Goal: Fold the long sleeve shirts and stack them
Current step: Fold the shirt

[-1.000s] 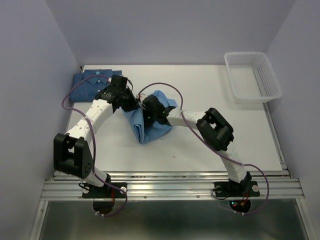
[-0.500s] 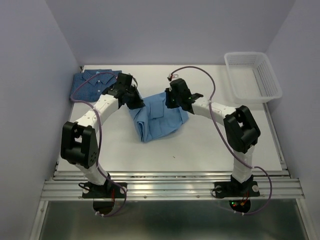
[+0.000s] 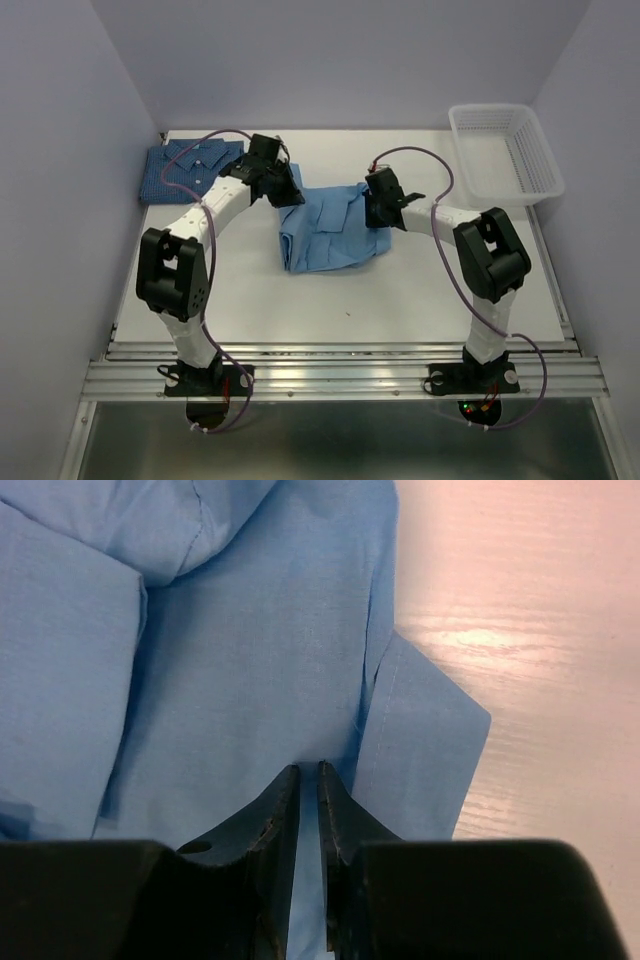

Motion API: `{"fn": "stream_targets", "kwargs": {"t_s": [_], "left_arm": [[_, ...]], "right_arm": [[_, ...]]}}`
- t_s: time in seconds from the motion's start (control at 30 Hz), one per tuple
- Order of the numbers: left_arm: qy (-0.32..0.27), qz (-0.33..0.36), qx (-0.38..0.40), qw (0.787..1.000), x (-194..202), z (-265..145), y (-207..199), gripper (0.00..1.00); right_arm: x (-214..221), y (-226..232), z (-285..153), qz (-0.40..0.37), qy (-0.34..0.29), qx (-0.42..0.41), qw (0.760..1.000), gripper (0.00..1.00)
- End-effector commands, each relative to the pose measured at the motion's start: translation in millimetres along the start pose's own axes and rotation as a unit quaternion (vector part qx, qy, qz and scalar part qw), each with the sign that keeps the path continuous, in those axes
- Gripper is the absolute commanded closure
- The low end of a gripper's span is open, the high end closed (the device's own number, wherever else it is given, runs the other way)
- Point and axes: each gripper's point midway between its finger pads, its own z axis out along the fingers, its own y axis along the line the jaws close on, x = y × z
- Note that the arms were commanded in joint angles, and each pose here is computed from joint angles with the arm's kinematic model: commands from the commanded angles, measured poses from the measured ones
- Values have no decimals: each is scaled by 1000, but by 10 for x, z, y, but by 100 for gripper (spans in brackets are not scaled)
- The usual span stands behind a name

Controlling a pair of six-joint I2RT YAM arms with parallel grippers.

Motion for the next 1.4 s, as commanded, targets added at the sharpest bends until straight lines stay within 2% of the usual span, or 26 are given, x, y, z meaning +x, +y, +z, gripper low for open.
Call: {"fn": "stream_targets", "kwargs": {"t_s": [0.0, 0.23, 0.37, 0.47, 0.63, 0.77, 0.93, 1.03, 1.17, 1.37], "left_arm": [[-11, 24, 32, 999, -94, -102, -304, 100], [7, 59, 61, 996, -32, -46, -713, 100], [21, 88, 85, 992, 50, 62, -1060, 100], [37, 101, 89, 990, 150, 174, -1166, 100], [82, 132, 130, 979, 443, 395, -1445, 100], [100, 138, 126, 977, 574, 568, -1408, 100], [118, 128, 122, 977, 731, 740, -1253, 100], [119, 124, 126, 977, 759, 771, -1255, 100], [107, 117, 131, 979, 715, 765, -1281, 100], [105, 112, 138, 978, 711, 753, -1323, 100]], "right_arm": [[212, -130, 91, -1, 25, 29, 999, 82], [533, -82, 262, 2, 68, 10, 998, 84], [596, 26, 300, 13, 75, -19, 997, 85], [587, 81, 271, 20, 73, -34, 997, 86], [434, 125, 192, 42, 55, -64, 996, 86], [315, 160, 74, 52, 45, -91, 993, 87], [-176, 317, -291, 62, -11, -152, 986, 86], [-351, 288, -439, 59, -39, -145, 987, 86], [-482, -80, -650, 63, -76, -51, 994, 85], [-173, -379, -611, 74, -46, 2, 996, 84]]}}
